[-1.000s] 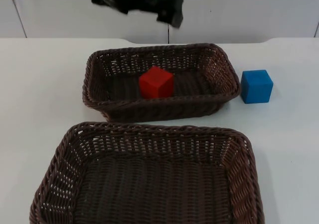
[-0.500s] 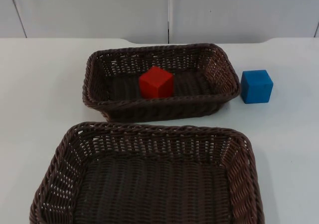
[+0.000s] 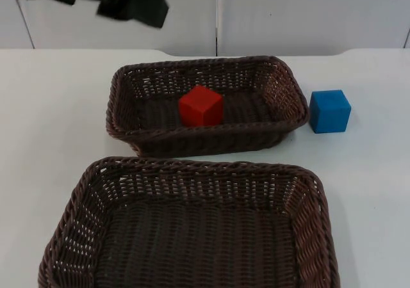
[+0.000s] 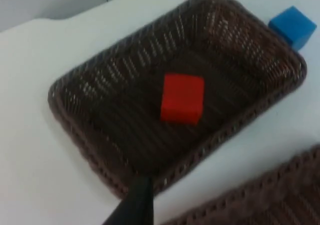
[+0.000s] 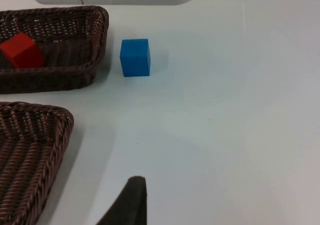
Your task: Pick up one cube with the left hand and place it into the upper basket. Pick up one cube with the right hand and place it into the lower basket.
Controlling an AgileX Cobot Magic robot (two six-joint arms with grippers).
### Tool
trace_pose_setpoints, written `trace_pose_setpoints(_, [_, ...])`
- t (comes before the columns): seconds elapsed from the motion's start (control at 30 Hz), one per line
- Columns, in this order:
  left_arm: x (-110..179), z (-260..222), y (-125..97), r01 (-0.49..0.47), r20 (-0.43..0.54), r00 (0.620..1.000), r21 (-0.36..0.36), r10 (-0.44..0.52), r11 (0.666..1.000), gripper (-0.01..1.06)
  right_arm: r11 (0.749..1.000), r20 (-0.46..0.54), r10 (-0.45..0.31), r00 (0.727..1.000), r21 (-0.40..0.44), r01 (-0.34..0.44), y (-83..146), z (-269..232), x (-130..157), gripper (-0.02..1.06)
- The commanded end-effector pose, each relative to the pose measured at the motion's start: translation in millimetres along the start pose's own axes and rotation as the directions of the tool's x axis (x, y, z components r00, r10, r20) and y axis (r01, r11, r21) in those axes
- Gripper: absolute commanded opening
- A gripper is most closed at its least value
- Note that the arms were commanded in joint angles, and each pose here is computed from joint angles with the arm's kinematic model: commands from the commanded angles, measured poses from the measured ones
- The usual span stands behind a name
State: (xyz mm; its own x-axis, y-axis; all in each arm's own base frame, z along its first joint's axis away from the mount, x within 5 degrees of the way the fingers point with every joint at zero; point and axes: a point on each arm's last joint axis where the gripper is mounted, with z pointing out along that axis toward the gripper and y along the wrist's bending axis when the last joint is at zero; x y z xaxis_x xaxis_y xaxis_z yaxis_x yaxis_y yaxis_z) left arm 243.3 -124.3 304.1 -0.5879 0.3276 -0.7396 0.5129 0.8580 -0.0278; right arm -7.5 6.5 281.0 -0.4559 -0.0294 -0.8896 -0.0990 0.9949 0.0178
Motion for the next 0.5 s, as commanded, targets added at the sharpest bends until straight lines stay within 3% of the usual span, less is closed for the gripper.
trace_pose_setpoints(0.0, [7.5, -9.0, -1.0, 0.009, 0.03, 1.0, 0.0, -0.009, 1.0, 1.05, 1.0, 0.002, -0.004, 1.0, 0.004, 0.004, -0.1, -0.1, 0.6, 1.05])
trace_pose_setpoints(0.47, [42.4, -68.3, -11.6, 0.045, 0.096, 0.994, 0.04, -0.049, 0.998, 1.05, 1.0, 0.002, -0.004, 1.0, 0.004, 0.004, -0.1, -0.1, 0.6, 1.05])
